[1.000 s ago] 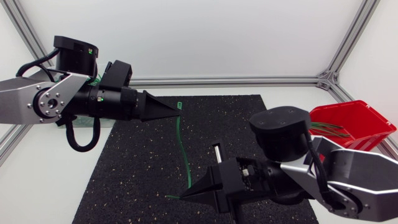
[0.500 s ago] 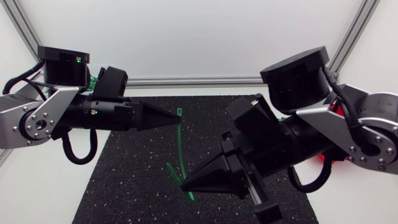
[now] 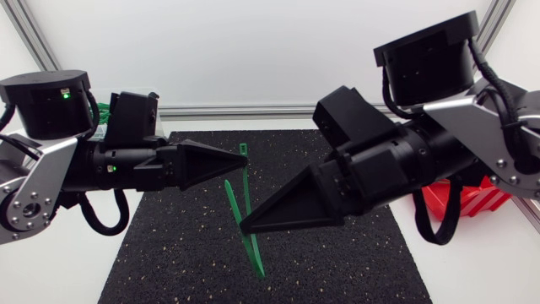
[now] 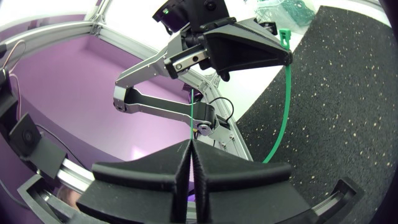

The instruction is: Take a green cable tie from the red box, thread the tail through the head to close it, then place it in the transparent bin on the left.

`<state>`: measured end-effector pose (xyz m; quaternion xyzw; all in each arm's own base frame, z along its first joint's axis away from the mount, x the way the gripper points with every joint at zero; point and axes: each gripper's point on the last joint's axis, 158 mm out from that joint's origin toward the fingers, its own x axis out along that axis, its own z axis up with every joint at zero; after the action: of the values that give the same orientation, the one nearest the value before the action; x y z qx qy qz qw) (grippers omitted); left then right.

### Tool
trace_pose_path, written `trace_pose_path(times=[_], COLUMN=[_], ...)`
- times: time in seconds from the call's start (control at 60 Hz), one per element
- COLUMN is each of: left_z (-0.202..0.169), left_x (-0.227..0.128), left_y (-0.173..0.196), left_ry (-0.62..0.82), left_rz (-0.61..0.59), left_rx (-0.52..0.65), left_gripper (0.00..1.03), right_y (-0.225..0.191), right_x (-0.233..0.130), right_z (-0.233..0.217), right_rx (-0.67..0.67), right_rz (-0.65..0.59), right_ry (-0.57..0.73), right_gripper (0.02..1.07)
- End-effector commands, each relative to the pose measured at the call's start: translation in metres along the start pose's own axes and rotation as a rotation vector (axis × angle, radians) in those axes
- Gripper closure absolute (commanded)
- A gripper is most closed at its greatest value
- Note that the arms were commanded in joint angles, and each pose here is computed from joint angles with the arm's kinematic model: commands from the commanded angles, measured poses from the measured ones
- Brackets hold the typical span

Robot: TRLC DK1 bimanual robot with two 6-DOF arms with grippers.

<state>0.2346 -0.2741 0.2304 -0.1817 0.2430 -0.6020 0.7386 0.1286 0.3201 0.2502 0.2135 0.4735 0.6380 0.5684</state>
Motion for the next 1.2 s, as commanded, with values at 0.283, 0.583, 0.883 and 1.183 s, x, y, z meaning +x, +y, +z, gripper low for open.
trace_pose_path(times=[0.283, 0.583, 0.883, 1.183], left_z=[-0.012, -0.013, -0.003, 0.007], left_x=[0.0, -0.003, -0.01, -0.008], left_y=[-0.03, -0.048, -0.058, -0.06], left_ry=[-0.07, -0.134, -0.18, -0.192], left_rz=[0.005, -0.016, -0.032, -0.043], left_rx=[0.069, 0.144, 0.149, 0.139], left_gripper=[0.99, 0.99, 0.99, 0.99], right_y=[0.036, 0.042, 0.025, 0.016], right_x=[-0.01, -0.018, -0.025, -0.019], right_z=[0.021, 0.028, 0.03, 0.026], right_rx=[0.282, 0.417, 0.519, 0.559], right_rz=[0.052, 0.075, 0.052, 0.047], right_ry=[-0.023, -0.029, -0.045, -0.016], right_gripper=[1.01, 1.01, 1.01, 1.01])
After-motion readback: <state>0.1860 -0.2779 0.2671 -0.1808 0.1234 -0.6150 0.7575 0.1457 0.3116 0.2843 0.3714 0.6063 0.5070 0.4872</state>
